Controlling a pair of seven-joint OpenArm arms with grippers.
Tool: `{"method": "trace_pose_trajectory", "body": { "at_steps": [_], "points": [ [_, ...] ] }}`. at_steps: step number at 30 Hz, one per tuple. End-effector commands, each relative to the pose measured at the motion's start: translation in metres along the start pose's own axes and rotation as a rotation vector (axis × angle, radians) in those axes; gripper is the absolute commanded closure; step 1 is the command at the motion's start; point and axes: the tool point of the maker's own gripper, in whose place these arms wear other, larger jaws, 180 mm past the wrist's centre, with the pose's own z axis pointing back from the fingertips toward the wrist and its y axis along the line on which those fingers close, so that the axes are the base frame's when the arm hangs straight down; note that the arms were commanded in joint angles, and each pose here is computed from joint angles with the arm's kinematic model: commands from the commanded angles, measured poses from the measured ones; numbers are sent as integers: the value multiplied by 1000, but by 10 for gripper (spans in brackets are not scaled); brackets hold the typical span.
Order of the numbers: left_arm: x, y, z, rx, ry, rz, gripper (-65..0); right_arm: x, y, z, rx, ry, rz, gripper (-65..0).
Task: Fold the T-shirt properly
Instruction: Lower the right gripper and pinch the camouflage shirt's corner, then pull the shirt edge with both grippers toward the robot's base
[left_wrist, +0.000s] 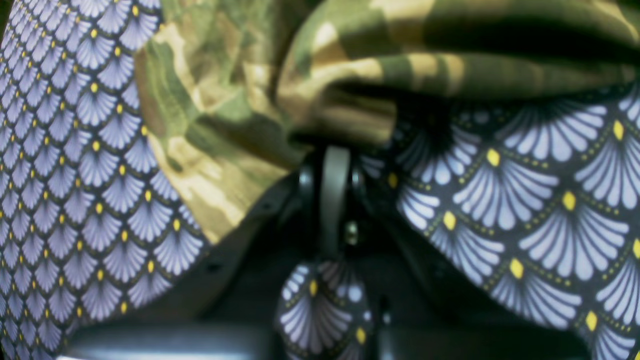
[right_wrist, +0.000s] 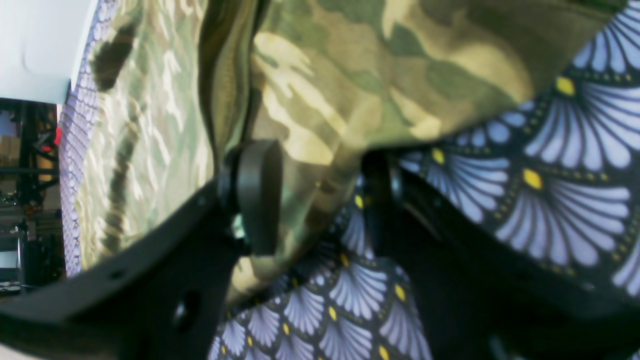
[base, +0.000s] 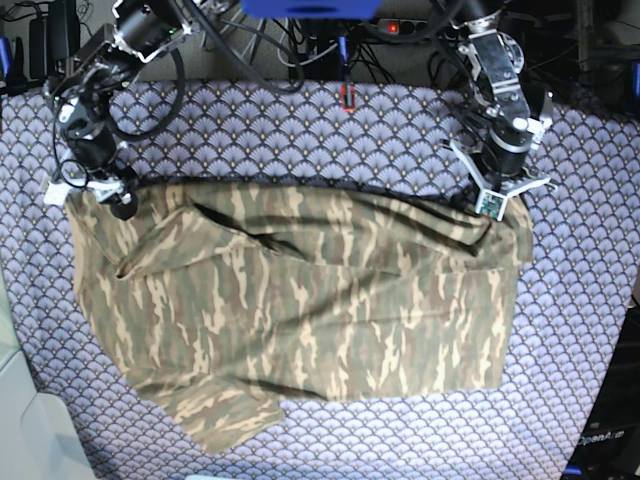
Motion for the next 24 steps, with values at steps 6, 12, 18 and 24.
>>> {"method": "trace_pose_trajectory", "body": {
  "at_steps": [6,12,18,24],
  "points": [
    [-7,-8,2,-31,36,-12,0,18,7,-1,16,-63,9,-255],
    [-8,-7,2,-29,36,-9,0,17,6,-1,13,-61,9,-23],
    [-8,-8,2,-31,38,-8,0,15,-2,5,-5,-67,10,-9],
    [-10,-10,1,-35,39,-2,0,34,-3,26,-32,-132,82,0]
  ]
}}
